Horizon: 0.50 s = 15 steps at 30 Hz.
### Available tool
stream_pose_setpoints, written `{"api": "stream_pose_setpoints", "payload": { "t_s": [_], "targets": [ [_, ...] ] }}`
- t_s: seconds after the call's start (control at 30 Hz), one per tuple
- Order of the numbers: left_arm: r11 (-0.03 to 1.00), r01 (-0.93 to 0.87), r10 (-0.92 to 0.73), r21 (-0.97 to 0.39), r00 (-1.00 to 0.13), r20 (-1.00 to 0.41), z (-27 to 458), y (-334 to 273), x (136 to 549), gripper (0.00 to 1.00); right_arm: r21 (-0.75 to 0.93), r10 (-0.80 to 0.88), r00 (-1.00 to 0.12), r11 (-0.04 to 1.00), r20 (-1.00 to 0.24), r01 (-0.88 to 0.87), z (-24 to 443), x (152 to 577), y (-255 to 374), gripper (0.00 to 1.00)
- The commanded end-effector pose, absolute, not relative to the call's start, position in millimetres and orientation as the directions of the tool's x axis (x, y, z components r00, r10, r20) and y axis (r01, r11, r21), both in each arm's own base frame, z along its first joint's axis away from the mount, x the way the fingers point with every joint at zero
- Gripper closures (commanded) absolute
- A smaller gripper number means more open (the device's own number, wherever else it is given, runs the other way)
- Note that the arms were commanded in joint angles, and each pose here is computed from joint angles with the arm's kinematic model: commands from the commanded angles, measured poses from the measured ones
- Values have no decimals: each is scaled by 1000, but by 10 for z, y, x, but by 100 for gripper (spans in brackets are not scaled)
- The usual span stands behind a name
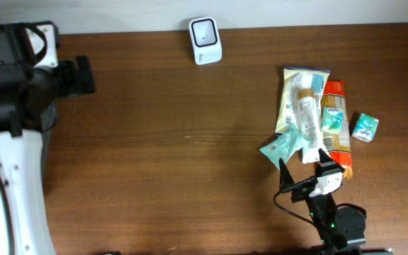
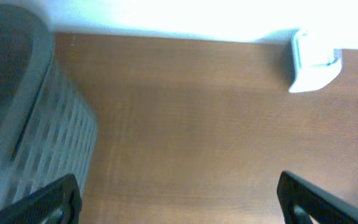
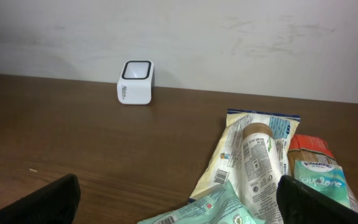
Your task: Scan the item barcode
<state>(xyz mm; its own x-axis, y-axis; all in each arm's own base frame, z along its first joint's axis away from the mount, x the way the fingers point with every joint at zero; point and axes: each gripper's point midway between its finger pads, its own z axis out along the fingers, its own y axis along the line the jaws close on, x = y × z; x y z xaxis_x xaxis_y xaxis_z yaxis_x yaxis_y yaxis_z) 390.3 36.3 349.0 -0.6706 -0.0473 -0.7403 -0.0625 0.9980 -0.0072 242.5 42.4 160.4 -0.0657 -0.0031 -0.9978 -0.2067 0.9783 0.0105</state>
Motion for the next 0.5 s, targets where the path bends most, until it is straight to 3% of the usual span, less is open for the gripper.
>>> {"api": "stream_pose_setpoints", "payload": {
  "t_s": [0.0, 0.23, 0.47],
  "targets": [
    [990, 119, 131, 78, -550, -825, 3742, -147, 3891, 1, 12, -2, -67, 979, -998, -205, 1586, 2424, 417, 1],
    [983, 164, 142, 77, -436, -889, 3198, -312, 3601, 1, 12, -2, -68, 979, -998, -205, 1585, 2424, 417, 1],
    [985, 140, 128, 104, -174, -976, 2436, -277, 2981, 1, 13, -1, -68, 979, -998, -205, 1585, 2424, 417, 1]
  ]
}}
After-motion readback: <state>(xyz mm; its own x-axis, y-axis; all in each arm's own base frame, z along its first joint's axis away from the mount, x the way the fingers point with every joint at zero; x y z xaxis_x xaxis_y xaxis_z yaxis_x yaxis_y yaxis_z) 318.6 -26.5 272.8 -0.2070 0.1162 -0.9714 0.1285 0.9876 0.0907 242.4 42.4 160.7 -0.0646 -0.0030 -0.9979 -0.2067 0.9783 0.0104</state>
